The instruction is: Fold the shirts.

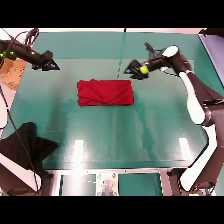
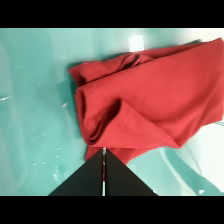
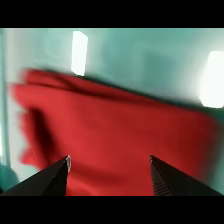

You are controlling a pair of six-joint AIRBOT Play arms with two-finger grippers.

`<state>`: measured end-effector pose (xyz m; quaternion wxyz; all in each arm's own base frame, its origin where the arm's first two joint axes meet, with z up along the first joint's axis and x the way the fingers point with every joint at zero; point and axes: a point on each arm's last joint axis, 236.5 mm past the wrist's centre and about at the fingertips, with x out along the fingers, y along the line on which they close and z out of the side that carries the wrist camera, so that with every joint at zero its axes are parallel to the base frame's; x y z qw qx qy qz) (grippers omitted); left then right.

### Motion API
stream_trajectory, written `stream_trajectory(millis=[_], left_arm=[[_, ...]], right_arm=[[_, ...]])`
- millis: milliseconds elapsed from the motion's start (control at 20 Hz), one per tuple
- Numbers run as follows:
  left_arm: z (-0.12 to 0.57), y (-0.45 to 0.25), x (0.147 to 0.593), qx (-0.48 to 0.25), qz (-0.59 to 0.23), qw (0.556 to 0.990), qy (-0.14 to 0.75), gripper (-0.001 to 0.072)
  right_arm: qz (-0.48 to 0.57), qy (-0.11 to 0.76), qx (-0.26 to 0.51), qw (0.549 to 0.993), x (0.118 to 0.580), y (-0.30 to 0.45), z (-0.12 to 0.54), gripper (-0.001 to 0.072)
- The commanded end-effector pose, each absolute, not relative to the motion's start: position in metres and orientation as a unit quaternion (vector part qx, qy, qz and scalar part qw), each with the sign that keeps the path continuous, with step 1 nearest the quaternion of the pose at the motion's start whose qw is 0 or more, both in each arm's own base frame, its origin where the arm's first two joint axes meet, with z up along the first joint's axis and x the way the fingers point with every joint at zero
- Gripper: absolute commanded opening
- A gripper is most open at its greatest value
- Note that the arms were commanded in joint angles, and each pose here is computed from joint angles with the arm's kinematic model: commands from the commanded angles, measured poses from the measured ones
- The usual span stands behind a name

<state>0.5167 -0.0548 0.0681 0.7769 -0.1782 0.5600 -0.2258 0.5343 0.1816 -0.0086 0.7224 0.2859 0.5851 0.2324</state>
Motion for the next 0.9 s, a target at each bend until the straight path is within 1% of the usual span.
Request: stream_trajectory(millis=[0,100,300,450,500,550,650,700,850], left_arm=[[0.065,-0.049,0.519,-0.17,-0.215,0.782,0.56,0.0029],[0.065,-0.049,0.52,-0.172,-0.213,0.783,0.559,0.0028],[0.066,-0.048,0.524,-0.174,-0.209,0.788,0.552,0.0029],[0.066,-0.048,0.522,-0.174,-0.21,0.786,0.555,0.0029],[0.066,-0.049,0.521,-0.174,-0.211,0.784,0.557,0.0028],[0.066,-0.049,0.521,-0.173,-0.211,0.783,0.558,0.0029],[0.065,-0.049,0.519,-0.173,-0.213,0.781,0.56,0.0029],[0.065,-0.049,0.517,-0.173,-0.214,0.779,0.563,0.0029],[0.065,-0.05,0.517,-0.174,-0.214,0.779,0.563,0.0029]], right_arm=[[0.173,0.639,0.301,0.686,0.51,0.115,-0.042,0.0536],[0.171,0.65,0.303,0.675,0.501,0.126,-0.061,0.0536],[0.208,0.643,0.314,0.667,0.492,0.195,-0.084,0.0536],[0.226,0.648,0.295,0.665,0.481,0.238,-0.095,0.0531],[0.233,0.649,0.297,0.661,0.478,0.248,-0.093,0.0327],[0.24,0.645,0.299,0.661,0.479,0.253,-0.088,0.0013],[0.261,0.636,0.3,0.662,0.485,0.258,-0.065,0.0014],[0.271,0.624,0.298,0.669,0.491,0.253,-0.046,0.0013],[0.286,0.564,0.303,0.713,0.52,0.211,0.045,0.0013]])
